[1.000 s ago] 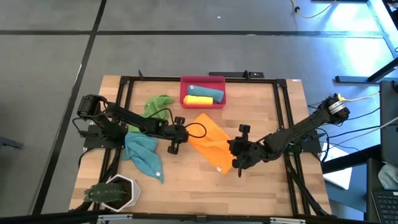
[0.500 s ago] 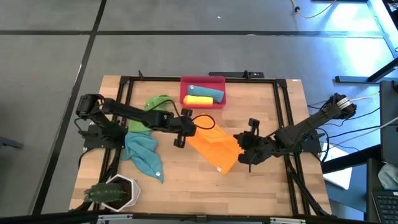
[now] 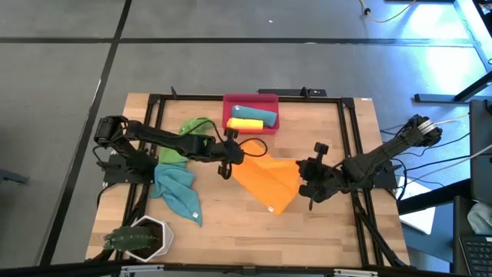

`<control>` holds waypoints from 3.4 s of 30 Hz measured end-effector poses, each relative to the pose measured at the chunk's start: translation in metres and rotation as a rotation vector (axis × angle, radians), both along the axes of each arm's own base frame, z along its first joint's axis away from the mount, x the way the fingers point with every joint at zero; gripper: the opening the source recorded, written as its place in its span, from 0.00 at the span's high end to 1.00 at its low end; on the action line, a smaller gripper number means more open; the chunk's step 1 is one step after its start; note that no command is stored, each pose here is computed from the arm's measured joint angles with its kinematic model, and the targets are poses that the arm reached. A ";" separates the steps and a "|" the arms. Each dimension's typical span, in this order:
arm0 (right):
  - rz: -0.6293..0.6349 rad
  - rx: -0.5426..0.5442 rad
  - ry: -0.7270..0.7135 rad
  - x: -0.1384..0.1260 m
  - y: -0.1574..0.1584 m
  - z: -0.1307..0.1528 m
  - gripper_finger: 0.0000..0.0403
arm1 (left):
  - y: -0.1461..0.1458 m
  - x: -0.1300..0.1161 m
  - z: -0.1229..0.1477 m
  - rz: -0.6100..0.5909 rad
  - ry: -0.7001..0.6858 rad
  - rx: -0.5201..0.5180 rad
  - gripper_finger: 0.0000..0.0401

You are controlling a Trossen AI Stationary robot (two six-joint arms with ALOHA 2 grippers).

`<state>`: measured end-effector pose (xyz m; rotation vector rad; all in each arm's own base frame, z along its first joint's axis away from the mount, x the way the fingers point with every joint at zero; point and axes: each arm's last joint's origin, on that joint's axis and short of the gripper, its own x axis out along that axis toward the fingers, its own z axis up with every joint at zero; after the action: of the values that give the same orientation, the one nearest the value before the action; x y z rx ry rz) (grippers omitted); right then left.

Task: Roll microfiber towels into tight, uniform cylinder then place into a basket
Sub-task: Roll the orange microfiber cloth

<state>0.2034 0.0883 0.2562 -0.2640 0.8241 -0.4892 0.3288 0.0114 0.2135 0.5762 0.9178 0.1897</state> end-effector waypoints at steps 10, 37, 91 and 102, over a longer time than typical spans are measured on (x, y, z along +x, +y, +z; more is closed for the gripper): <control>-0.093 -0.013 -0.093 -0.023 -0.019 0.021 1.00 | 0.044 0.011 0.015 0.021 -0.189 0.026 1.00; -0.175 0.100 -0.170 -0.022 -0.018 0.021 1.00 | 0.074 0.006 0.015 -0.023 -0.215 -0.090 1.00; -0.076 0.306 -0.102 0.016 0.028 -0.017 1.00 | 0.078 0.011 -0.022 -0.140 -0.039 -0.135 1.00; 0.036 0.408 0.061 0.043 0.055 -0.062 1.00 | 0.045 0.008 -0.030 -0.200 0.087 -0.191 1.00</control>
<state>0.2462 0.1431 0.1943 0.0831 0.9565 -0.2716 0.3369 0.0564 0.1832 0.4981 0.9437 -0.1032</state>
